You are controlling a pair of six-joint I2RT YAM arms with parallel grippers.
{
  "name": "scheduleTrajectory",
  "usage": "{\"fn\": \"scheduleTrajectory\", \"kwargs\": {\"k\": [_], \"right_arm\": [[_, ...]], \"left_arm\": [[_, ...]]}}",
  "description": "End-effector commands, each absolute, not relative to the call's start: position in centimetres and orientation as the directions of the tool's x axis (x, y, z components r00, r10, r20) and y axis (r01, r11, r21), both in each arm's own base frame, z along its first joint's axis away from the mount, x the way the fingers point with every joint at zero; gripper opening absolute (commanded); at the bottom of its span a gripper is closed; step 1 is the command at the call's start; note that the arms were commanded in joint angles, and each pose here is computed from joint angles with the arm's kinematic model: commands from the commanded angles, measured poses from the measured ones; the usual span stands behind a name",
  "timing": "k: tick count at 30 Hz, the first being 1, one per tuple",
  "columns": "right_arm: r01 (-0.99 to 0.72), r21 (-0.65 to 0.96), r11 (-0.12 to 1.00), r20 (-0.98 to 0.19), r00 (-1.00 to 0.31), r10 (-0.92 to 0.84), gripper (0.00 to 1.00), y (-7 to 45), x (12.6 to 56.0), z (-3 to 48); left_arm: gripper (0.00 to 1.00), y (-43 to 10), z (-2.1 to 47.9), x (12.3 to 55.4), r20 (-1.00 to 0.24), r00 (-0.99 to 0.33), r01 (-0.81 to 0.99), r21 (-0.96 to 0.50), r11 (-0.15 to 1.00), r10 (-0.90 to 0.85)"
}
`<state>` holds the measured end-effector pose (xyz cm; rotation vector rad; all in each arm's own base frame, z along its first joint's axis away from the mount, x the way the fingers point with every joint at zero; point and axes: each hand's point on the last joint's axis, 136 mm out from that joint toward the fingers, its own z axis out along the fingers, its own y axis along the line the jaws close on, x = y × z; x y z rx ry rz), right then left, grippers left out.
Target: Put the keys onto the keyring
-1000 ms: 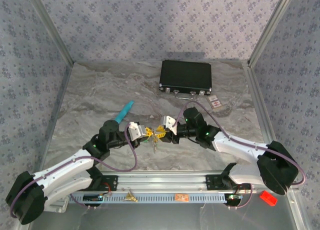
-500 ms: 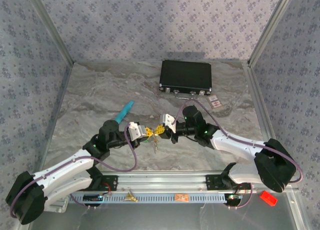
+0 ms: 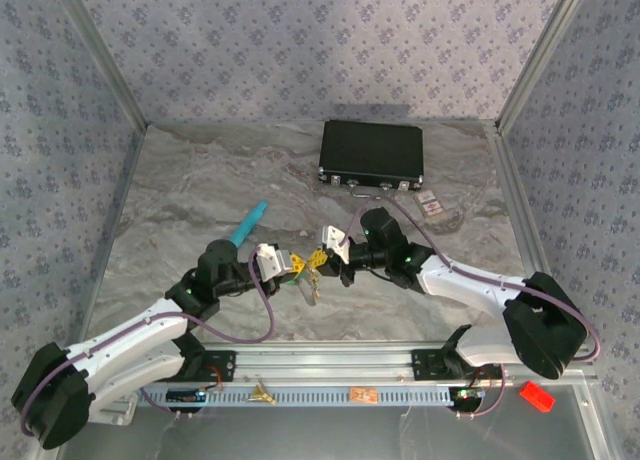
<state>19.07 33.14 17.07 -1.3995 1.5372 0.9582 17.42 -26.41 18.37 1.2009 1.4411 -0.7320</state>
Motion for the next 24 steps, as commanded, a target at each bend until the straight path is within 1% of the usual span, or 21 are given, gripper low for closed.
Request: {"fn": "scheduleTrajectory", "kwargs": {"k": [1,3,5,7,10,15,19,24], "right_arm": [[-0.996,-0.015,0.093,-0.933,-0.019,-0.359,0.04,33.0,19.3,18.2],[-0.996,-0.029,0.089,-0.939,-0.003,-0.345,0.12,33.0,19.2,18.7],[-0.996,-0.047,0.080,-0.947,0.019,-0.322,0.16,33.0,19.0,19.5],[-0.995,-0.062,0.073,-0.952,0.037,-0.304,0.19,33.2,18.8,20.1],[-0.996,-0.070,0.061,-0.954,0.049,-0.296,0.20,33.5,18.7,20.3],[-0.996,-0.069,0.053,-0.955,0.050,-0.294,0.20,33.8,18.7,20.2],[-0.996,-0.067,0.051,-0.956,0.049,-0.288,0.17,34.0,18.8,20.2],[-0.997,-0.069,0.040,-0.959,0.055,-0.279,0.07,34.2,18.7,20.5]], "left_arm": [[0.00,-27.0,22.1,17.0,-0.968,0.174,0.932,0.221,0.287,0.179],[0.00,-27.0,21.9,17.0,-0.971,0.164,0.934,0.210,0.288,0.175],[0.00,-27.1,21.7,16.9,-0.973,0.154,0.938,0.198,0.284,0.170],[0.00,-27.2,21.6,16.8,-0.975,0.145,0.942,0.187,0.277,0.166],[0.00,-27.2,21.5,16.7,-0.976,0.143,0.945,0.184,0.272,0.163],[0.00,-27.3,21.4,16.7,-0.977,0.139,0.947,0.180,0.265,0.164],[0.00,-27.3,21.5,16.6,-0.977,0.141,0.948,0.181,0.264,0.162],[0.00,-27.3,21.3,16.6,-0.977,0.137,0.948,0.178,0.264,0.166]]}}
